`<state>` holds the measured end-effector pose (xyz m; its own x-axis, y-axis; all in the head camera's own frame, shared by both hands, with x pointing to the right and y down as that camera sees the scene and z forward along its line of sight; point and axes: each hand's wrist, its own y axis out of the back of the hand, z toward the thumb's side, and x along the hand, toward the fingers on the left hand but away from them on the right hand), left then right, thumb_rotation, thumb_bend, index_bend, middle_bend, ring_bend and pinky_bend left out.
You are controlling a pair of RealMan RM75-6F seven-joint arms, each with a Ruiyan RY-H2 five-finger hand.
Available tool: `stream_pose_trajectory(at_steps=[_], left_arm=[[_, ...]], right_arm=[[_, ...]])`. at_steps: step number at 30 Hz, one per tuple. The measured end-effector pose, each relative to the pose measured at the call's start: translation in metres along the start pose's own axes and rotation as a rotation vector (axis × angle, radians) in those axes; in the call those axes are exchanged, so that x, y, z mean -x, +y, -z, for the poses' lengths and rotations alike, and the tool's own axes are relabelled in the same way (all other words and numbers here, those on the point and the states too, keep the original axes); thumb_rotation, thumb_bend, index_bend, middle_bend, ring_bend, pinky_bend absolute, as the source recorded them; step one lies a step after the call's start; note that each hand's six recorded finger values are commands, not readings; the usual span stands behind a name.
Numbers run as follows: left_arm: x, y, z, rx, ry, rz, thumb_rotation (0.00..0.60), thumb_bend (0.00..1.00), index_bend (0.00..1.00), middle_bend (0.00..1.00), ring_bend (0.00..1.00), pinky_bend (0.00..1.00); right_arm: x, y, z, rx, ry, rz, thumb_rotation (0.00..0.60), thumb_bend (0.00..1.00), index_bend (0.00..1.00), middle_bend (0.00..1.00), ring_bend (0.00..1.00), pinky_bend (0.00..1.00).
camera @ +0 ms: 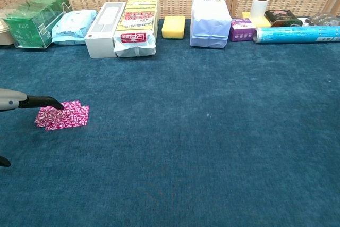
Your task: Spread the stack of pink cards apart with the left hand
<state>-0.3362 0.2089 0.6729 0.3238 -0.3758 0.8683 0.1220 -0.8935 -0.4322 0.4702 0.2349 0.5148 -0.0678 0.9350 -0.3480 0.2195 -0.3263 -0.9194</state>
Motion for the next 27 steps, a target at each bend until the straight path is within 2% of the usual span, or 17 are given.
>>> stream_pose_trajectory(at_steps=[7, 27], left_arm=[[-0.008, -0.005, -0.003, 0.004, -0.015, 0.019, 0.6, 0.0, 0.0, 0.0, 0.0, 0.03], [-0.011, -0.005, 0.011, 0.013, 0.042, 0.036, 0.6, 0.0, 0.0, 0.0, 0.0, 0.03]], right_arm=[[0.0, 0.0, 0.001, -0.002, -0.001, -0.002, 0.6, 0.0, 0.08, 0.0, 0.0, 0.0], [0.0, 0.0, 0.001, -0.002, -0.001, -0.003, 0.6, 0.0, 0.08, 0.0, 0.0, 0.0]])
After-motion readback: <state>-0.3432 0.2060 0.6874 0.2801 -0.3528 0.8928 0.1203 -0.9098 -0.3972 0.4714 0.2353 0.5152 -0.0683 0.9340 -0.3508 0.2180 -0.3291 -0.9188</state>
